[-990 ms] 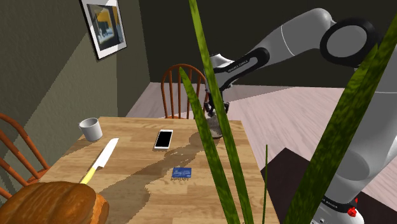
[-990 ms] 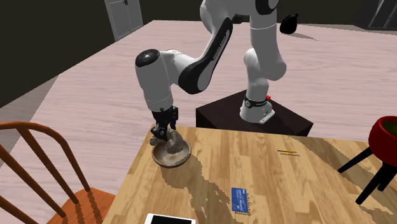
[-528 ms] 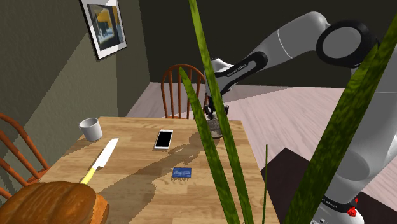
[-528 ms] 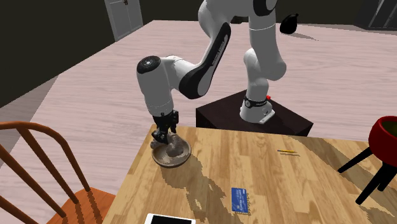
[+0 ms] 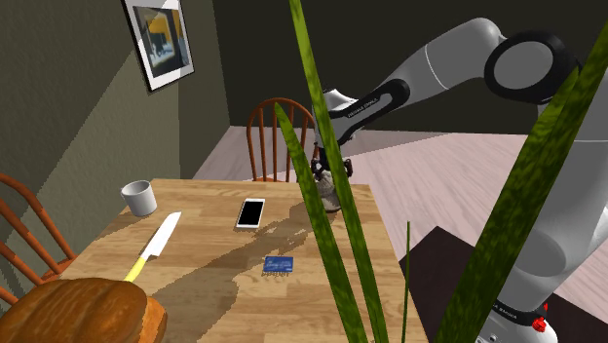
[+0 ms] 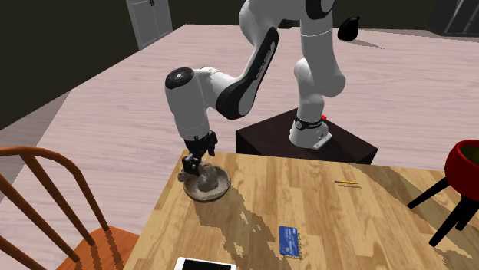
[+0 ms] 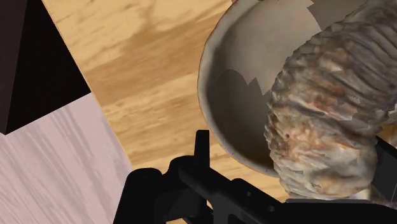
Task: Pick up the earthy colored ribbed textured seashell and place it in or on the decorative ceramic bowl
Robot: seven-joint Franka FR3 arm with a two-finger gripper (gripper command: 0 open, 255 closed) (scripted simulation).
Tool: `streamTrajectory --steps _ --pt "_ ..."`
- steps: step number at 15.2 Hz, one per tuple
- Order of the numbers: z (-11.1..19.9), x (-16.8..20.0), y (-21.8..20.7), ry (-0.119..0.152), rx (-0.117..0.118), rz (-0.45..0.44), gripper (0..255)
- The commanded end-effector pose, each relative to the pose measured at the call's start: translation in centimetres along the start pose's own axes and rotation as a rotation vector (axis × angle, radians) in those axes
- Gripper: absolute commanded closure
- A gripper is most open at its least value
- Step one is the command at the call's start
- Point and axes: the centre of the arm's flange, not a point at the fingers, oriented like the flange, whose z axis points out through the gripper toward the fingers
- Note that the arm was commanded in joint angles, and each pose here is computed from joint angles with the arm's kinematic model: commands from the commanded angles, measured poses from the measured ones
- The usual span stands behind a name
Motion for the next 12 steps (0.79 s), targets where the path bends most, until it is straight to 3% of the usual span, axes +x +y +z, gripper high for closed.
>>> streamTrajectory --steps 1,5,12 --pt "0.0 0.0 0.0 0.0 0.001 0.0 0" --pt "-5.0 0.0 0.0 0.0 0.001 0.0 0" --pt "-5.0 0.0 0.0 0.0 0.001 0.0 0"
